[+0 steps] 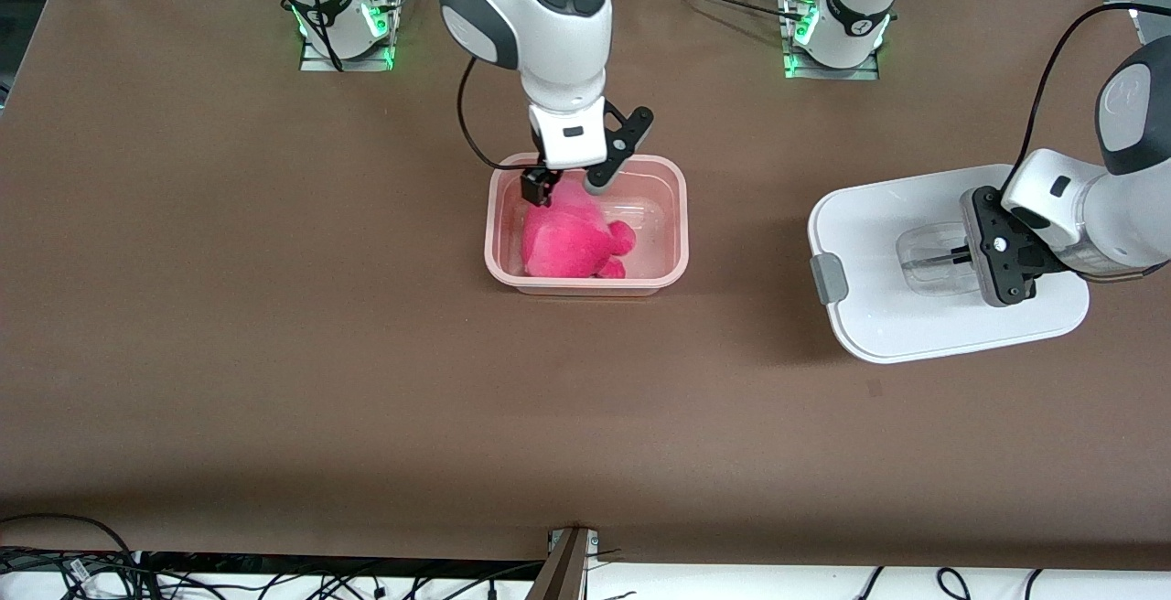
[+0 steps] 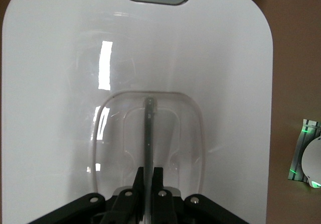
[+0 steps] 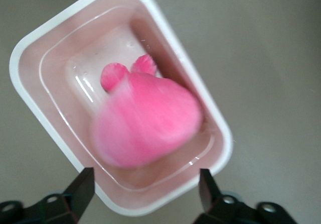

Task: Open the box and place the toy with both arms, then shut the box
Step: 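Open the right gripper over the box and withdraw it, then carry the lid back over the box with the left gripper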

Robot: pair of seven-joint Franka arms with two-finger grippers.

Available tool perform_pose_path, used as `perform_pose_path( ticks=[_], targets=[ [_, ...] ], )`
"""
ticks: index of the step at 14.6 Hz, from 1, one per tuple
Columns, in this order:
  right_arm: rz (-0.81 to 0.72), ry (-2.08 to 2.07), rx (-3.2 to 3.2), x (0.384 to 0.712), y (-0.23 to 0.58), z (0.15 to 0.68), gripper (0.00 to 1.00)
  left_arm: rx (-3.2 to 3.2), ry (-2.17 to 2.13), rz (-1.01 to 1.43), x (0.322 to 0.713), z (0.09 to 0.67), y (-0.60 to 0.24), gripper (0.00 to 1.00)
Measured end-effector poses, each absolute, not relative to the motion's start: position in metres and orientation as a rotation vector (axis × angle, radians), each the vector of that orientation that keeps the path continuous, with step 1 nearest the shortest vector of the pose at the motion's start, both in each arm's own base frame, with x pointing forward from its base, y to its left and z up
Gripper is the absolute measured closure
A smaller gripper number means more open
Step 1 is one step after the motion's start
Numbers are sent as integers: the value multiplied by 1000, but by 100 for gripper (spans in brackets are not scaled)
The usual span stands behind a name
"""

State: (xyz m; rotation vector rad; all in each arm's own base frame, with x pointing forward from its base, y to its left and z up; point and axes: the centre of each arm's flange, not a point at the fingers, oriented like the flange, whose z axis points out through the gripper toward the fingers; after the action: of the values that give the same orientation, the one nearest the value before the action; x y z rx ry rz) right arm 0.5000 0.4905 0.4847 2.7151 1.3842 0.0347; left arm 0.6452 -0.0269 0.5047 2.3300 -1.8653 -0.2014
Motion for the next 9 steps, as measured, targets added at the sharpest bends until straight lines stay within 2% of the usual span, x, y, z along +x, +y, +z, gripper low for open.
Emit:
perform_pose_path(
  ticks=[4, 7, 9],
  targets=[
    [56, 1074, 2807, 572, 385, 532, 0, 2262, -1924, -170, 643, 509, -64, 93],
    [17, 827, 2958, 627, 283, 535, 0, 2099, -2059, -139, 628, 510, -153, 93],
    [-8, 670, 3048, 652, 215, 535, 0, 1993, -2143, -111, 619, 496, -220, 93]
  ],
)
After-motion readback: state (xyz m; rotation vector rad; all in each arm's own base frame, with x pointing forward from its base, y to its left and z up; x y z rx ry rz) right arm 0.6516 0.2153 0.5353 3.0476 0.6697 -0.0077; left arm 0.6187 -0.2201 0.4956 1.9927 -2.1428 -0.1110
